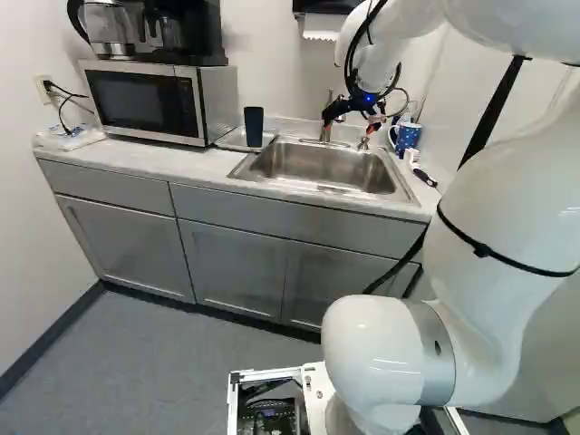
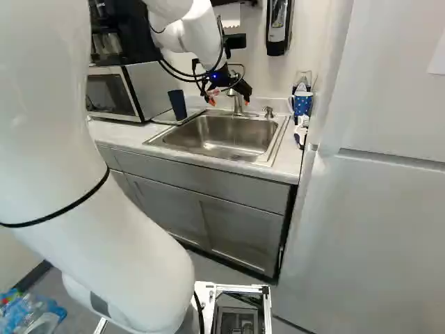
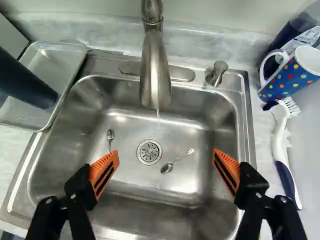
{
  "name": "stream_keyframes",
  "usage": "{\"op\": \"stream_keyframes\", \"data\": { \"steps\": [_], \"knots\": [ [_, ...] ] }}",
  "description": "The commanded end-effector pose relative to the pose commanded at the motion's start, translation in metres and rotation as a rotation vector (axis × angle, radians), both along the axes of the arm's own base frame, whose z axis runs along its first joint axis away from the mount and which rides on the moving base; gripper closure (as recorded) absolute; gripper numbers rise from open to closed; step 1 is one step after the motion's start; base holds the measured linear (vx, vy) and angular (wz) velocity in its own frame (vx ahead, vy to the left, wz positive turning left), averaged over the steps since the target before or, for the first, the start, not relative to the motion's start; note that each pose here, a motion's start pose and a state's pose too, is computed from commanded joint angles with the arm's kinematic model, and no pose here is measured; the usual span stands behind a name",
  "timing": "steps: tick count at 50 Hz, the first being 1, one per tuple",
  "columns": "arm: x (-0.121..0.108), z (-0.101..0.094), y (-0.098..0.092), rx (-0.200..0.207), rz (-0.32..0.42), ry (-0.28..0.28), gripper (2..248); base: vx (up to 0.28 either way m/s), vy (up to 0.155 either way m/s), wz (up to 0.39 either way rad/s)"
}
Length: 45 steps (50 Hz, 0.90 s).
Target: Rinse the cup and place it in the tray
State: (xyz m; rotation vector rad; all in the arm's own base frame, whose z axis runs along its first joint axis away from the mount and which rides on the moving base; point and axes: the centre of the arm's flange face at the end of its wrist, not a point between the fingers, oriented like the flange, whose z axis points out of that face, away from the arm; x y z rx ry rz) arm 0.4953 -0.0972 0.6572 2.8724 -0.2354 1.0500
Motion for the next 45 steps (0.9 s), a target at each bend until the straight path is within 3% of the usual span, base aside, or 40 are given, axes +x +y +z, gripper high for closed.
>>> {"op": "stream_keyframes", "data": {
  "steps": [14,27,45],
  "knots": [
    [0.002,0.001,0.000,-0.003,0.000,-0.015,3,0.000,0.000,0.000],
    [0.015,0.007,-0.002,-0.020,0.002,-0.099,3,0.000,0.000,0.000],
    [0.047,0.031,-0.003,-0.041,0.011,-0.214,3,0.000,0.000,0.000]
  ]
}}
